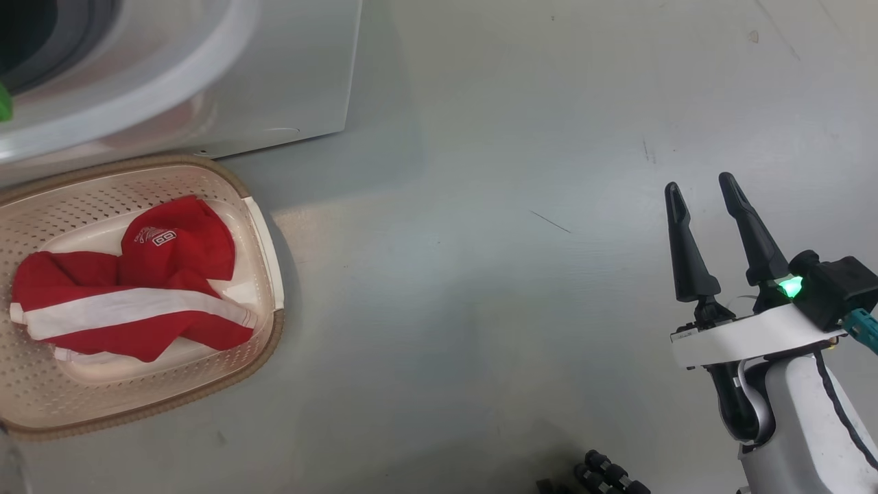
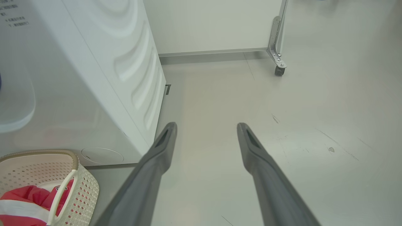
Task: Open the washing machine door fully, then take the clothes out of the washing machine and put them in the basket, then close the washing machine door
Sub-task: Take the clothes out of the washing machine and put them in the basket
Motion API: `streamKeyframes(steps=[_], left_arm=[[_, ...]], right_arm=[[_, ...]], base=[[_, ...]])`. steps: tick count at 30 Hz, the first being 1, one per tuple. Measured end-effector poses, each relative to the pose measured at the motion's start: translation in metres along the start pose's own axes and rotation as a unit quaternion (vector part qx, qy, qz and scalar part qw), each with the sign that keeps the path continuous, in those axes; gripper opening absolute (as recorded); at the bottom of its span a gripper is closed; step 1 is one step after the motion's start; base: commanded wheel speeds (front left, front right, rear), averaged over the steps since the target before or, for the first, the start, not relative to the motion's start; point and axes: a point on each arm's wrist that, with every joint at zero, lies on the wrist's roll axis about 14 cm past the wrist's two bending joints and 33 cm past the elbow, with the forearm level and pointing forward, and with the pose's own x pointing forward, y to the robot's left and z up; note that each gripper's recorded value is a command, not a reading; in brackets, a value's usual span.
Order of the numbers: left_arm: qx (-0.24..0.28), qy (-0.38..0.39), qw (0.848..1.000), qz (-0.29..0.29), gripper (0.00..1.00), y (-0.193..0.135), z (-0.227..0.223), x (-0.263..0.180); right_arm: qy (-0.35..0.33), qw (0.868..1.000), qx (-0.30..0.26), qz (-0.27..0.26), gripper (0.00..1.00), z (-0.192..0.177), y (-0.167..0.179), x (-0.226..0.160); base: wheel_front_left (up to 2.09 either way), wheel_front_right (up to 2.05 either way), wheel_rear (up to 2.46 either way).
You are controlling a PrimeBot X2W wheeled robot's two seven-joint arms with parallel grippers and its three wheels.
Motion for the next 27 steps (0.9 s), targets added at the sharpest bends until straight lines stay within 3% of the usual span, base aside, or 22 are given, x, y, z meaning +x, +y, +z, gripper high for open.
streamKeyframes(steps=[20,21,27], left_arm=[[-0.010,0.026,1.000,0.016,1.00,0.005,-0.010,0.010],[-0.010,0.026,0.999,0.016,0.00,0.005,-0.010,0.010],[-0.009,0.024,1.000,0.015,0.00,0.003,-0.010,0.011]], right_arm=[[-0.003,1.000,-0.002,-0.003,1.00,0.001,-0.003,0.004],[-0.003,1.000,-0.002,-0.004,1.00,0.002,-0.003,0.005],[-0.009,1.000,-0.002,-0.003,1.00,0.005,-0.003,0.008]], base=[[0.00,0.00,0.00],[0.00,0.00,0.00],[0.00,0.00,0.00]])
